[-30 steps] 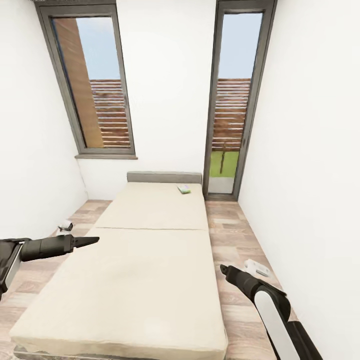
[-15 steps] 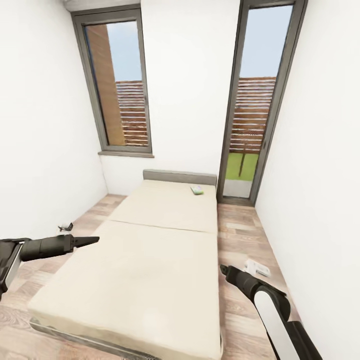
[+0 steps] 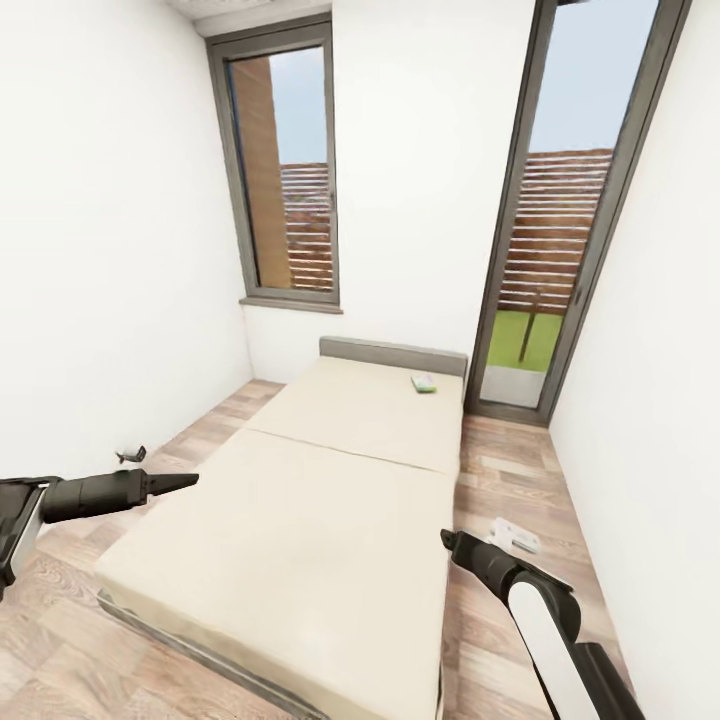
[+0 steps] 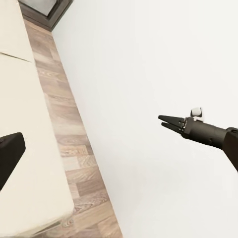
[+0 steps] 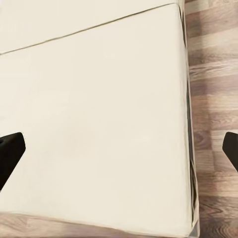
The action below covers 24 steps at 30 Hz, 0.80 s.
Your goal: Put all the toys in the child's room - the three board games (two on the bed and one on the table), the two jigsaw puzzles on the table, and the tennis ball on the table - inside the toy box on the table in the child's room.
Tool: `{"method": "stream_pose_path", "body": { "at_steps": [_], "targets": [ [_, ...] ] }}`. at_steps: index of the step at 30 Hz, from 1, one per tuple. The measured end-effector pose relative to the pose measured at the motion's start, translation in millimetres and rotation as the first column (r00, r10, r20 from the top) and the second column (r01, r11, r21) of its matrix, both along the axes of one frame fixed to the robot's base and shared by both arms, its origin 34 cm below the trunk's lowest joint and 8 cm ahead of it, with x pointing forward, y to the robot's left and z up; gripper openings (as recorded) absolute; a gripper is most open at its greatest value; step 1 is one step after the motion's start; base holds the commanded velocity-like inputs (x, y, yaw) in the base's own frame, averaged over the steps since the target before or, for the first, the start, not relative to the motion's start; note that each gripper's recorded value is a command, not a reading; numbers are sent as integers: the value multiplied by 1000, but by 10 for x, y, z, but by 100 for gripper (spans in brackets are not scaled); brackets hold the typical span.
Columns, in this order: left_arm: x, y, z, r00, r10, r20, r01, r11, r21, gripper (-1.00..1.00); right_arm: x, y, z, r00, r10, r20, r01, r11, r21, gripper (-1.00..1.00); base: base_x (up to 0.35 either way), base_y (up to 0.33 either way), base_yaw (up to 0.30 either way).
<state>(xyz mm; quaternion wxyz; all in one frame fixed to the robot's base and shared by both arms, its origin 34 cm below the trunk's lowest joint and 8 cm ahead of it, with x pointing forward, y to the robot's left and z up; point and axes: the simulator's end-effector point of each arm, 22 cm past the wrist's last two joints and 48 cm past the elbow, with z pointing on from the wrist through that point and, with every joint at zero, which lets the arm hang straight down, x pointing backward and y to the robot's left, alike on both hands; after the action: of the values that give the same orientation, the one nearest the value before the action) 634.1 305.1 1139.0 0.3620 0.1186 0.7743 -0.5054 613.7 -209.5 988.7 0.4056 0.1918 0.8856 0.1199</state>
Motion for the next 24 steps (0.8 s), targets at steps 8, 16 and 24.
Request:
{"method": "stream_pose_path", "body": {
  "at_steps": [8,16,24],
  "targets": [
    [-2,-2,2,1000,-1,0,1,1000,-1,100,1,9,-2,1000,1,0,-1,1000,0,100,0,-13,289],
    [1,0,-1,1000,0,0,0,1000,1,100,0,10,-3,1000,1,-1,-1,1000,0,100,0,-1,289],
    [4,3,-3,1000,2,0,-2,1000,2,100,-1,10,-4,1000,1,-1,-1,1000,0,100,0,0,289]
  ]
}}
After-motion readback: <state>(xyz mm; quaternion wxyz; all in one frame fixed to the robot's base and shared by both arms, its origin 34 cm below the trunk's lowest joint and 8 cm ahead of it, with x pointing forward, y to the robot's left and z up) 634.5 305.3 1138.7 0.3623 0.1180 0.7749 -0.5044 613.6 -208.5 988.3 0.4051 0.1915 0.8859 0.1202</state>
